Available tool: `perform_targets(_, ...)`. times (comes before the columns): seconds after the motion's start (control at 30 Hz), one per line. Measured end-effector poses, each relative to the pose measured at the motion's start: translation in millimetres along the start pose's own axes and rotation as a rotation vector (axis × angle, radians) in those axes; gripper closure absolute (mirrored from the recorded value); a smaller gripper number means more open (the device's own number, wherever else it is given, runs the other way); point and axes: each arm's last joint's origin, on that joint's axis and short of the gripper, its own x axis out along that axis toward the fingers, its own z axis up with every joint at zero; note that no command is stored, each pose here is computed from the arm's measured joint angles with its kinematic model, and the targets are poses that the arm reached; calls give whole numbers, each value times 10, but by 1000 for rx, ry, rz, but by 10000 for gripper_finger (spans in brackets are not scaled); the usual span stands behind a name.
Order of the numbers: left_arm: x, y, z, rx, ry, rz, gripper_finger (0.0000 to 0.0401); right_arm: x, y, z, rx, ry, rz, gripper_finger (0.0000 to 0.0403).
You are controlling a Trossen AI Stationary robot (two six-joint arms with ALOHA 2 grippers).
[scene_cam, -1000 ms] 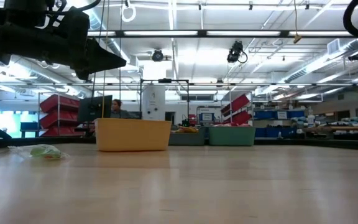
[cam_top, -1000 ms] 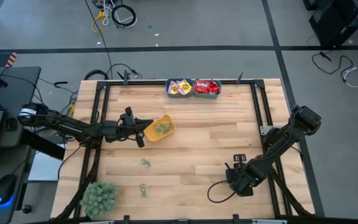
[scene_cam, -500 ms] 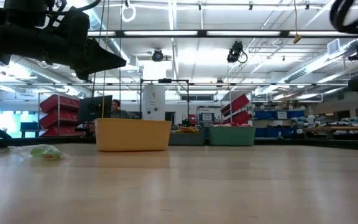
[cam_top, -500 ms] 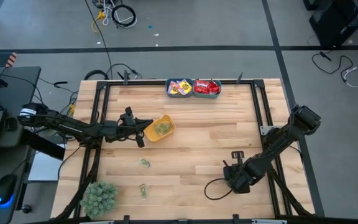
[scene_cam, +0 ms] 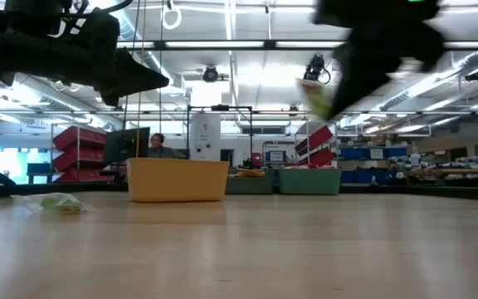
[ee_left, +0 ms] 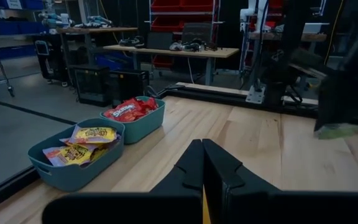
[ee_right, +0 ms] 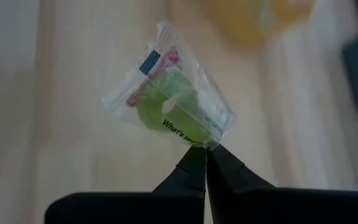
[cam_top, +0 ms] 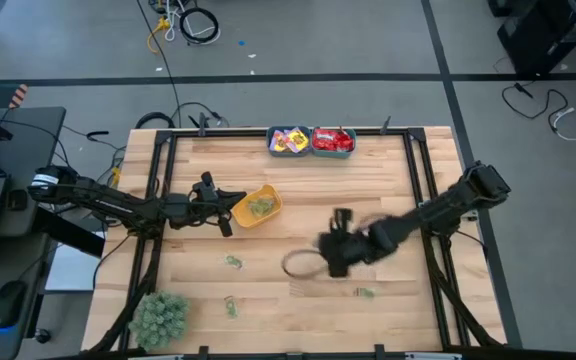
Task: Sort candy
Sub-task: Put the green gummy into the yellow bin
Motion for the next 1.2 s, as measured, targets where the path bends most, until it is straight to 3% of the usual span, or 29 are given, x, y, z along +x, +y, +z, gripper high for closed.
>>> perform_targets(0.23,0,0,-2,-18,1,0,401,258,-604,510,162,-312,17,403)
perform_targets(0.5,1,0,5,-19,-4,0,401,551,-1079,676,240,-418,75,403)
perform_targets(0.93,11,20,42,-12,-37,14,401,1153,-1102,1104,203,-273,63,403)
perform_targets(1.2,10,20,46,-12,-41,14,401,1436,-1042,1219,190,-231,78,386)
